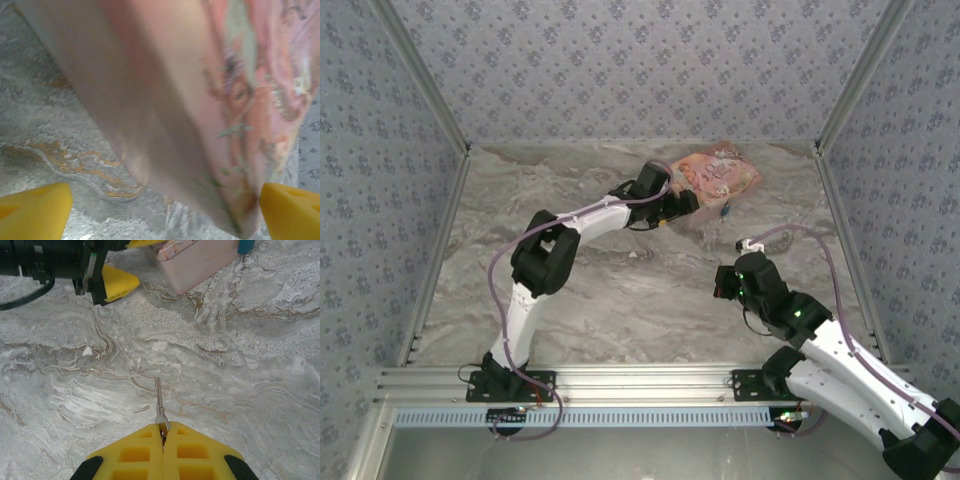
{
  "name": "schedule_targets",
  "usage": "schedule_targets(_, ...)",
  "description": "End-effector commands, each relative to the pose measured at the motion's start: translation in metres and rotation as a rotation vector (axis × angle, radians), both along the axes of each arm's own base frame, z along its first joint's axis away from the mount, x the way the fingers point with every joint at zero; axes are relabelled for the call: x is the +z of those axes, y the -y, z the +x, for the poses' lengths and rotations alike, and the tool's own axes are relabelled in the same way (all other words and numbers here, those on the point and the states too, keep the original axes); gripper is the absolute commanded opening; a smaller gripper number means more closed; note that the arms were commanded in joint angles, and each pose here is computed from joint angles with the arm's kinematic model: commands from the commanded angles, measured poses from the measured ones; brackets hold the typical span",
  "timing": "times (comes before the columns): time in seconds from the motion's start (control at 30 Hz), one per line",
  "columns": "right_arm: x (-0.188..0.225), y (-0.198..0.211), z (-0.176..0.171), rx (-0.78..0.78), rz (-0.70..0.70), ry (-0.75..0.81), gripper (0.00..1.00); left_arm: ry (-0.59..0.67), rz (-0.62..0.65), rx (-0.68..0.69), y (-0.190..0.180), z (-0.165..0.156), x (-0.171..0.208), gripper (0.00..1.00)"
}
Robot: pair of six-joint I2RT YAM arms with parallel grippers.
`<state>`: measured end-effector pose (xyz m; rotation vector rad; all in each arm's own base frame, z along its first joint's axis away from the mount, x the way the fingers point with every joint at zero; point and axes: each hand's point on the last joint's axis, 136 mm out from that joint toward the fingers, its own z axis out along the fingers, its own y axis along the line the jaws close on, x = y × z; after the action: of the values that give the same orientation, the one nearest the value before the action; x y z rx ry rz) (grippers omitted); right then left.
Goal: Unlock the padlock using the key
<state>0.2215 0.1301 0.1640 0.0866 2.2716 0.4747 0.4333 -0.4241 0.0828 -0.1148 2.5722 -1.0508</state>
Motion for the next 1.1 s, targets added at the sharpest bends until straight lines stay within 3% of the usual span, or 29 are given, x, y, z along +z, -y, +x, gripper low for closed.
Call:
schedule_targets(0.0, 0.003, 0.001, 0.0, -0.017, 0.013, 0.005, 0.0, -0.04, 0.024, 0.002, -0.004, 0.002, -0.014, 0.95)
schedule_targets(0.23, 0.002, 0.004, 0.0, -0.026, 0.001, 0.002, 0.0, -0.114, 0.095, -0.016, -0.024, -0.019, -0.046, 0.89)
schedule_targets(0.43, 0.001, 0.005, 0.0, -0.03, -0.004, -0.001, 0.0, -0.157, 0.134, 0.019, -0.064, -0.038, -0.066, 0.89)
schedule_targets(0.83, -0.002, 0.003, 0.002, -0.023, -0.007, -0.009, 0.0, -0.18, 0.24, 0.082, -0.153, -0.083, -0.078, 0.89)
schedule_targets(1.07, -0.004, -0.001, 0.005, -0.012, -0.008, -0.016, 0.0, -0.183, 0.235, 0.154, -0.195, -0.085, -0.075, 0.89)
